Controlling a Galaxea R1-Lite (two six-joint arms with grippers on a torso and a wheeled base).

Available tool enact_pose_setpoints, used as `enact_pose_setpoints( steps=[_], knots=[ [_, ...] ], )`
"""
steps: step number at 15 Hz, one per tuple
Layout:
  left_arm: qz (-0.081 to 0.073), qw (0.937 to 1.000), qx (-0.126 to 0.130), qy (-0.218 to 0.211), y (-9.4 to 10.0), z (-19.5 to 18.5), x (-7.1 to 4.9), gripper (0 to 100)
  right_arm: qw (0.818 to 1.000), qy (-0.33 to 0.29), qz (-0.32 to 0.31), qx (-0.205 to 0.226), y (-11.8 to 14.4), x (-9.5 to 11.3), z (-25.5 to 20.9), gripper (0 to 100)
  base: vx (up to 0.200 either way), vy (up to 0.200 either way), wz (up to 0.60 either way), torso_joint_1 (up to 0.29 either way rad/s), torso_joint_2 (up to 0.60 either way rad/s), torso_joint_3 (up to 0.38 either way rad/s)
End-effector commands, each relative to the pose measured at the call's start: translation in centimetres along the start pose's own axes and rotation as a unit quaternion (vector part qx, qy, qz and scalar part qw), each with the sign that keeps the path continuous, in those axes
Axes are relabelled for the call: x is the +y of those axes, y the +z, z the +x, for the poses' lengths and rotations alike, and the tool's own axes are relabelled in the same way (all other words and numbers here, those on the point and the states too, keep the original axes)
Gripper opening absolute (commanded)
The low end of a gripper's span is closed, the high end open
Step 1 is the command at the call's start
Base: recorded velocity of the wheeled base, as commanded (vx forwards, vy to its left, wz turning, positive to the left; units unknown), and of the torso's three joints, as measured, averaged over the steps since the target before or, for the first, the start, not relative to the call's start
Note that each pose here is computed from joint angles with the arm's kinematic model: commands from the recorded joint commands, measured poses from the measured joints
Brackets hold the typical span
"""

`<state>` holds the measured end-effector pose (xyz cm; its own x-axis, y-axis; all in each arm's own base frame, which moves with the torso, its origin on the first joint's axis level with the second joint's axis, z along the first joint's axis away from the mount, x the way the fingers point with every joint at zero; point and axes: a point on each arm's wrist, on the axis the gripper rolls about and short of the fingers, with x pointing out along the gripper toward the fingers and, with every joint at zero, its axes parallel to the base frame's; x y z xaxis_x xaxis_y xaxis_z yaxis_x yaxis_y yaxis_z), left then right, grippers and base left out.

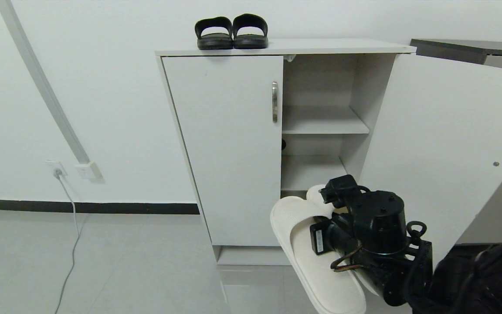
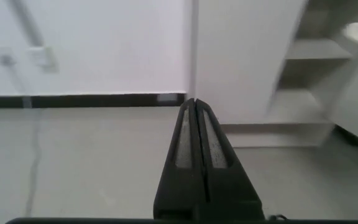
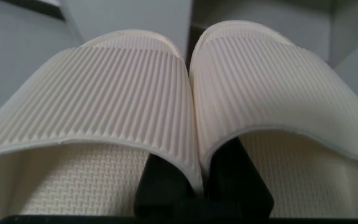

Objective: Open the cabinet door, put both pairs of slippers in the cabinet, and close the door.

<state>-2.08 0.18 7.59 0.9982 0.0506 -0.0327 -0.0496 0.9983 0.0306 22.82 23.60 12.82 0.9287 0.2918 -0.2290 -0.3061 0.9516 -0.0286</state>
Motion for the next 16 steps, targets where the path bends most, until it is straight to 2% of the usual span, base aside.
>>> enact_pose_setpoints(
  steps=[1,2,6,10,16],
  knots=[
    [-0.003,0.9996,-0.014,-0.025,-0.1,-0.2,-0.2,0,1.0,-0.002,-0.005,0.005,-0.9,0.9,1.1,0,0.0,0.0,0.0,0.0,0.0,0.0],
    [-0.001,0.9987,-0.015,-0.049,-0.1,-0.2,-0.3,0,1.0,-0.012,-0.005,0.004,-1.0,1.0,1.4,0,0.0,0.0,0.0,0.0,0.0,0.0],
    [-0.001,0.9988,-0.015,-0.046,-0.1,-0.2,-0.3,0,0.995,-0.097,0.023,-0.01,-1.8,2.6,4.9,0,0.0,0.0,0.0,0.0,0.0,0.0],
    [-0.001,0.9988,-0.015,-0.046,-0.1,-0.2,-0.3,0,0.99,-0.128,0.053,-0.006,-3.7,4.0,7.3,0,0.0,0.0,0.0,0.0,0.0,0.0],
    [-0.002,0.9989,-0.015,-0.046,-0.1,-0.2,-0.3,0,0.987,-0.15,0.057,-0.004,-4.3,3.4,8.2,0,0.0,-0.2,0.0,0.003,0.0,0.002]
  ],
)
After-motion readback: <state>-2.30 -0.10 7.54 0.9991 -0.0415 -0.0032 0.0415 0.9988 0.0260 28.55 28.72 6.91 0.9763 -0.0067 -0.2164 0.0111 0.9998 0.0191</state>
